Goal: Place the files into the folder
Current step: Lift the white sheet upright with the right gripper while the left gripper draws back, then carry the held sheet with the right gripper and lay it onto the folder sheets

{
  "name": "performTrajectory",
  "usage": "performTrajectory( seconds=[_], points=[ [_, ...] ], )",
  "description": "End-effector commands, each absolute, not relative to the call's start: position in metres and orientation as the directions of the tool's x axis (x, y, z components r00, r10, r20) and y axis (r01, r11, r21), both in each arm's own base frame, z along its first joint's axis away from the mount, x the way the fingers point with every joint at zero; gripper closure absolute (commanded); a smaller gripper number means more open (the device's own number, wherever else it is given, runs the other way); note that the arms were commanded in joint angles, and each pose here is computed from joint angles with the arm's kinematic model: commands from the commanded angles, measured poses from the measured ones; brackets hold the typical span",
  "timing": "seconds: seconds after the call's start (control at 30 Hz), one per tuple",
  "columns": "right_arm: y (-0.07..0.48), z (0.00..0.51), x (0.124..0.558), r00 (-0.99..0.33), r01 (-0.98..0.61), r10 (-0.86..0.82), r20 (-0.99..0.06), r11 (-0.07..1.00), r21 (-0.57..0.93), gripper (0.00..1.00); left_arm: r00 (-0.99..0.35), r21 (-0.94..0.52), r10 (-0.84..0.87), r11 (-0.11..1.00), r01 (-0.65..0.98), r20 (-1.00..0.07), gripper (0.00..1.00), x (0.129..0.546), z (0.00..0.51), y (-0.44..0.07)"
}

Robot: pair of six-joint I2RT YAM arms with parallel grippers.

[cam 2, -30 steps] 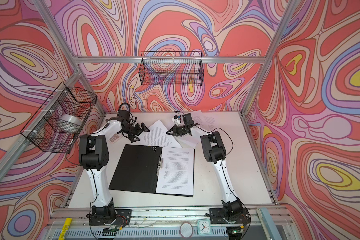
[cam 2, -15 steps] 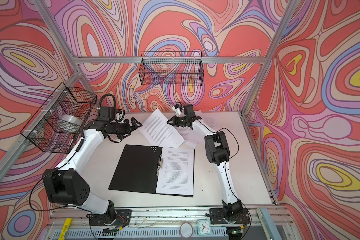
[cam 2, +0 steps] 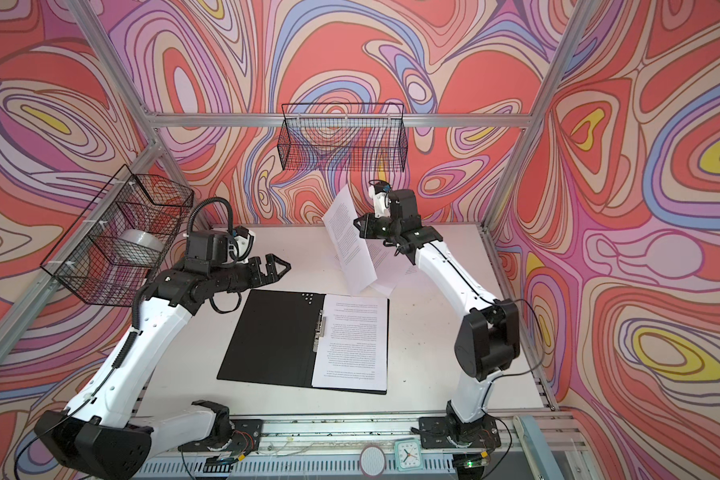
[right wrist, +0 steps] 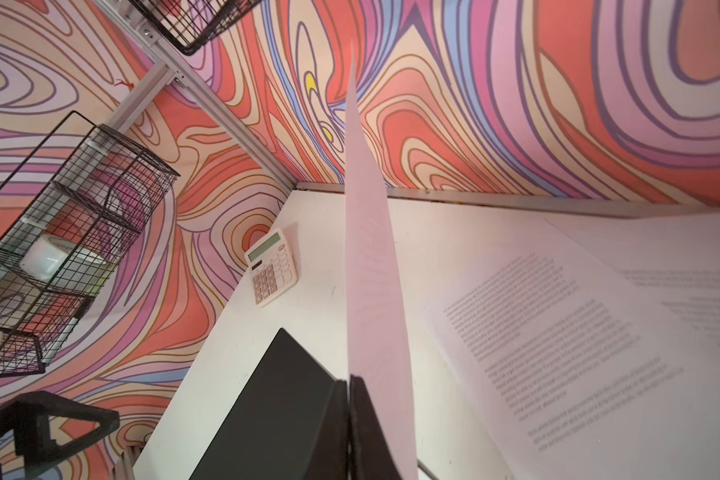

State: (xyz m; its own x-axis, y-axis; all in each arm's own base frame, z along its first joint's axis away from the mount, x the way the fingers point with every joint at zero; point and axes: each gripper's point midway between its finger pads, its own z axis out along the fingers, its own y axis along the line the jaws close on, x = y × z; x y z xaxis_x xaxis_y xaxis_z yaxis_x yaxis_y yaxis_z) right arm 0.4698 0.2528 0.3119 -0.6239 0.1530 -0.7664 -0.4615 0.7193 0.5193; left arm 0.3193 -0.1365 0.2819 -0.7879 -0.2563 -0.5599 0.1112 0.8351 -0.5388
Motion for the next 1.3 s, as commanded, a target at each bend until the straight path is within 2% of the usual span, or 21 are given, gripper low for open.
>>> performTrajectory(
  seconds=[0.0, 0.1, 0.2, 0.5, 0.63, 0.77, 0.93, 1.07, 1.27],
  points=[
    [0.248, 0.322, 0.439, -0.635, -0.396, 0.167, -0.754, 0.768, 0.503, 1.0, -0.786, -0.504, -0.191, 0.846, 0.171, -0.588, 0.0, 0.315, 0.269, -0.143],
    [0.257, 0.329, 0.414, -0.664, -0.391, 0.171, -0.728, 0.75, 0.533, 1.0, -0.787, -0.531, -0.185, 0.823, 0.203, -0.589, 0.0, 0.312, 0.257, -0.149],
    [0.265, 0.338, 0.393, -0.693, -0.381, 0.242, -0.679, 0.677, 0.63, 1.0, -0.786, -0.561, -0.18, 0.792, 0.241, -0.591, 0.0, 0.308, 0.25, -0.157],
    [0.281, 0.353, 0.353, -0.735, -0.319, 0.374, -0.565, 0.545, 0.775, 1.0, -0.764, -0.573, -0.192, 0.775, 0.267, -0.616, 0.0, 0.305, 0.245, -0.158],
    [0.269, 0.338, 0.346, -0.739, -0.251, 0.408, -0.535, 0.571, 0.782, 1.0, -0.772, -0.565, -0.18, 0.781, 0.264, -0.61, 0.0, 0.302, 0.242, -0.157],
    [0.24, 0.303, 0.339, -0.721, -0.151, 0.424, -0.549, 0.676, 0.721, 1.0, -0.775, -0.569, -0.18, 0.779, 0.263, -0.605, 0.0, 0.303, 0.242, -0.158],
    [0.196, 0.251, 0.325, -0.712, -0.024, 0.41, -0.57, 0.797, 0.604, 1.0, -0.782, -0.573, -0.179, 0.778, 0.259, -0.597, 0.0, 0.303, 0.24, -0.159],
    [0.167, 0.187, 0.316, -0.714, 0.034, 0.372, -0.594, 0.865, 0.5, 1.0, -0.792, -0.592, -0.18, 0.762, 0.263, -0.583, 0.0, 0.304, 0.238, -0.163],
    [0.161, 0.113, 0.306, -0.754, 0.05, 0.343, -0.559, 0.88, 0.473, 1.0, -0.815, -0.614, -0.172, 0.746, 0.259, -0.553, 0.0, 0.305, 0.232, -0.169]
  ],
)
